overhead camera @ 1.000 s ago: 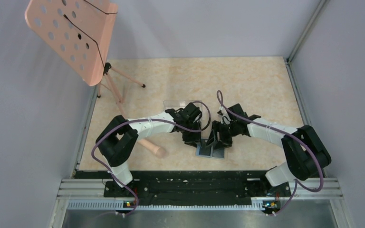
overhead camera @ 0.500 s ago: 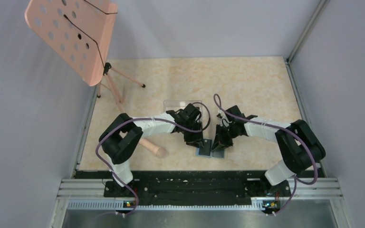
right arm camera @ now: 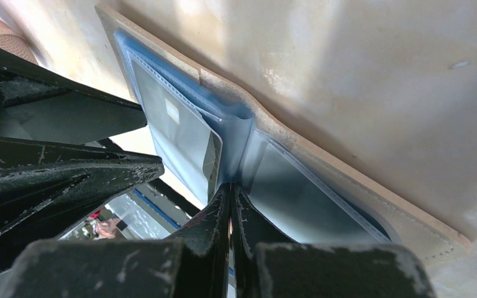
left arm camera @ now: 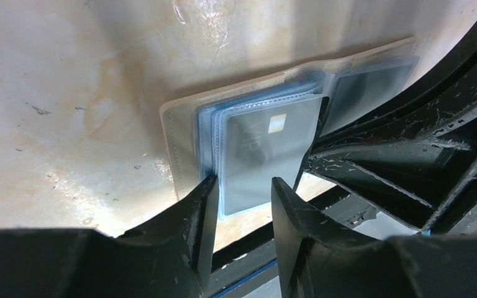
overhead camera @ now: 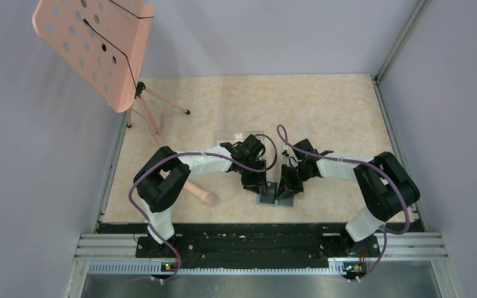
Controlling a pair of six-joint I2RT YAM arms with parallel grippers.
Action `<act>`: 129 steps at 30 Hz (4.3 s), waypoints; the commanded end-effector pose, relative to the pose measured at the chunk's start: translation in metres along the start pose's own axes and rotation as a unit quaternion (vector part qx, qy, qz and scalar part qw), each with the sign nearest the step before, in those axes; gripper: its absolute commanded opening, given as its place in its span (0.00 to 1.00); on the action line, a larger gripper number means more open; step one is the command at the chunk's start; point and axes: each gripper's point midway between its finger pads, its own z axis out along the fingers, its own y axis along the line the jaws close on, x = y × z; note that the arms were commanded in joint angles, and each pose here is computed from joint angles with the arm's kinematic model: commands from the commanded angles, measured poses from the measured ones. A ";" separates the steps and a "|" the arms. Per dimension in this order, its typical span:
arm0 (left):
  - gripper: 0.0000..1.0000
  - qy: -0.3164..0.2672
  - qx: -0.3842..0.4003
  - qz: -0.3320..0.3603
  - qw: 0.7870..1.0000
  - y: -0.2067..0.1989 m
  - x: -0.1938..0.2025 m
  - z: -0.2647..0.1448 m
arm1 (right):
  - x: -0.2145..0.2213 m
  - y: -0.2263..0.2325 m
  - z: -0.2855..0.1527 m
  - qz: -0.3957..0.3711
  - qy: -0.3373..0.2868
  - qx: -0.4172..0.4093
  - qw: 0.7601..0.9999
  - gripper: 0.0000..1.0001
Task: Put the credit cards into the card holder
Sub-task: Insert the credit card into the card holder, then turn over the card slot in the card holder.
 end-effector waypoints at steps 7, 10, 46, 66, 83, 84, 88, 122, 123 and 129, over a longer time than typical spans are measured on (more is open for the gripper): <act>0.36 -0.021 0.102 0.039 0.994 -0.050 -0.011 -0.011 | 0.001 -0.004 0.007 -0.018 0.004 0.007 1.000 0.00; 0.35 -0.024 0.116 0.045 0.992 -0.059 -0.011 -0.019 | 0.001 -0.002 0.006 -0.019 0.003 0.004 1.000 0.00; 0.34 -0.031 0.211 0.094 0.972 -0.115 -0.006 -0.043 | -0.001 0.006 0.000 -0.027 0.004 -0.003 1.000 0.00; 0.34 -0.001 0.176 0.067 0.982 -0.096 -0.002 -0.014 | -0.012 0.036 -0.057 -0.052 -0.054 0.023 0.997 0.13; 0.44 -0.061 0.112 -0.002 0.992 -0.025 -0.009 -0.031 | -0.019 0.037 -0.054 -0.060 -0.049 -0.026 0.997 0.00; 0.44 -0.060 0.114 -0.009 0.992 -0.020 -0.007 -0.030 | -0.020 0.037 -0.051 -0.058 -0.046 -0.030 0.997 0.00; 0.45 -0.056 0.119 -0.015 0.991 -0.015 -0.005 -0.025 | -0.024 0.030 -0.037 -0.052 -0.037 -0.018 0.998 0.00; 0.47 -0.036 -0.026 0.046 0.998 -0.019 -0.009 -0.023 | -0.009 -0.001 0.000 -0.030 0.006 0.004 1.000 0.00; 0.47 -0.036 -0.028 0.050 0.998 -0.020 -0.008 -0.022 | -0.008 -0.002 0.000 -0.029 0.006 0.004 1.000 0.00; 0.43 -0.026 -0.004 0.061 0.998 -0.031 -0.006 -0.016 | -0.006 -0.003 0.001 -0.027 0.008 0.004 1.000 0.00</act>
